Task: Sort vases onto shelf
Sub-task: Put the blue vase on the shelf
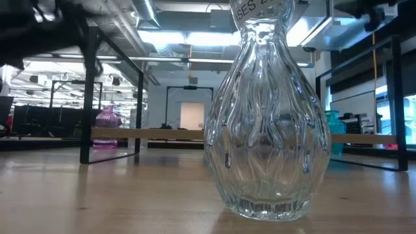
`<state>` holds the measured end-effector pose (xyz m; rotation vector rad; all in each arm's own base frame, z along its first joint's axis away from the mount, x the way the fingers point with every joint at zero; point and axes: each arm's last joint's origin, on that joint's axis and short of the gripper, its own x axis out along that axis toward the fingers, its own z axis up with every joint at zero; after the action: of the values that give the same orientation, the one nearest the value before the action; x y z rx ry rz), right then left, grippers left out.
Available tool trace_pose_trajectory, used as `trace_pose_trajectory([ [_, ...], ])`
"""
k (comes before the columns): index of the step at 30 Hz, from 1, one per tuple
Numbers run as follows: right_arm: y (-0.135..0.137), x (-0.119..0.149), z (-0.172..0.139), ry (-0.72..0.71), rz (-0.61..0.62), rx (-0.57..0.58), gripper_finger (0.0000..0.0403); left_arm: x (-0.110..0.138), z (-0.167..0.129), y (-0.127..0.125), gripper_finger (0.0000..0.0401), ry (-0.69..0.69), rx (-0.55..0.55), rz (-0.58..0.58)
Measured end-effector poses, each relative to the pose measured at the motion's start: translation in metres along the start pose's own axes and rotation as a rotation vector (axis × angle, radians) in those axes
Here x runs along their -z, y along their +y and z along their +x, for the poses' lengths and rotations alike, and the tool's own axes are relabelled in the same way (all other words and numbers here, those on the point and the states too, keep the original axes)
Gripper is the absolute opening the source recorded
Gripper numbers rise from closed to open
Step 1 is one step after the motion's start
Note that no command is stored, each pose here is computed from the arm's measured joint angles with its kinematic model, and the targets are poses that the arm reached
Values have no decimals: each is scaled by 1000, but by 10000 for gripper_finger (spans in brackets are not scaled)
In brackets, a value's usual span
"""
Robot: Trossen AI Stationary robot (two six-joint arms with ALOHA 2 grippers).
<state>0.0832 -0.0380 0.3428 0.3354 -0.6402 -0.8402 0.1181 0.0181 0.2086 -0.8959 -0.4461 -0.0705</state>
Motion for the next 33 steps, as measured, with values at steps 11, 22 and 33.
trace_pose_trajectory([
  [11, 71, -48, 57, -122, 10, -338, 120, -107, 21, -135, 105, -741, 273, 428],
  [22, 156, -76, 146, 168, -599, -347, 120, -159, 101, -210, 105, -4, -168, 771],
  [33, 61, -65, 159, 929, -682, 697, 120, -130, 153, -166, 105, 441, -535, 797],
])
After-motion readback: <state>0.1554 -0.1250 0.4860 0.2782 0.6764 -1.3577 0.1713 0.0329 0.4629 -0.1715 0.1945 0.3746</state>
